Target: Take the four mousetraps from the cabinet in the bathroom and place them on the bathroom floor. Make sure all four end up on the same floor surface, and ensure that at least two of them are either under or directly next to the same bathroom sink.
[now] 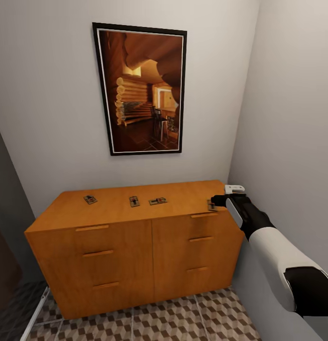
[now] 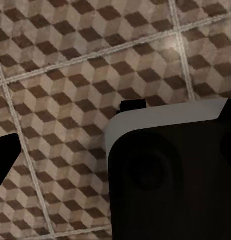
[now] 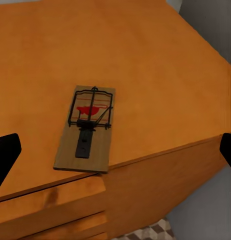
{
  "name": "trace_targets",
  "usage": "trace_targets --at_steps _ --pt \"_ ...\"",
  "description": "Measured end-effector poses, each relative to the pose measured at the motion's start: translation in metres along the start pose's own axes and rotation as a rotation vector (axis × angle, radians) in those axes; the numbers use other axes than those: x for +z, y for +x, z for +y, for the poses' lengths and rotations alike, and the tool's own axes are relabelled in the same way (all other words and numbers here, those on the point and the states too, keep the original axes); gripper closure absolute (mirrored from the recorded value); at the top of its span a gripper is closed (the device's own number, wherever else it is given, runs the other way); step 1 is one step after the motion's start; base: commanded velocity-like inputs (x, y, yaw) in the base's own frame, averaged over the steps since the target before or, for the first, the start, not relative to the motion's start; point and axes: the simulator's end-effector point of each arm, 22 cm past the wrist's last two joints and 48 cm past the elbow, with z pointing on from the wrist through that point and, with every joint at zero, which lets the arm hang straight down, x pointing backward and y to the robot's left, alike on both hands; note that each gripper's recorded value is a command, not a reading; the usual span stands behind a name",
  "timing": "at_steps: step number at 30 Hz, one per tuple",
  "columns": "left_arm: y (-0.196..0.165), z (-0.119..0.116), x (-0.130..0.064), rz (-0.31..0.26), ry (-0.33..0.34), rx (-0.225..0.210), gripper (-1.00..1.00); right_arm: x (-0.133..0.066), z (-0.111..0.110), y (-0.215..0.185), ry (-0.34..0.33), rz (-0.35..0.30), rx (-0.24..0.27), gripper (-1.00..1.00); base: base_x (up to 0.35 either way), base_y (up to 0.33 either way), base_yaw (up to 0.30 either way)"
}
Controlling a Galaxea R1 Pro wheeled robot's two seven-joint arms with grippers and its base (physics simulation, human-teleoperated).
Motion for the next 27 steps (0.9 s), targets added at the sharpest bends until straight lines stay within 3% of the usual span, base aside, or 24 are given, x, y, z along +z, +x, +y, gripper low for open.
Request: trace_targets --at_steps 27 --pt "0.0053 0.0001 -0.0005 0.011 0.000 0.000 -1.00 0.0015 -0.0024 0.0079 0.004 0.011 -0.001 -1.00 0.001 0.013 0.000"
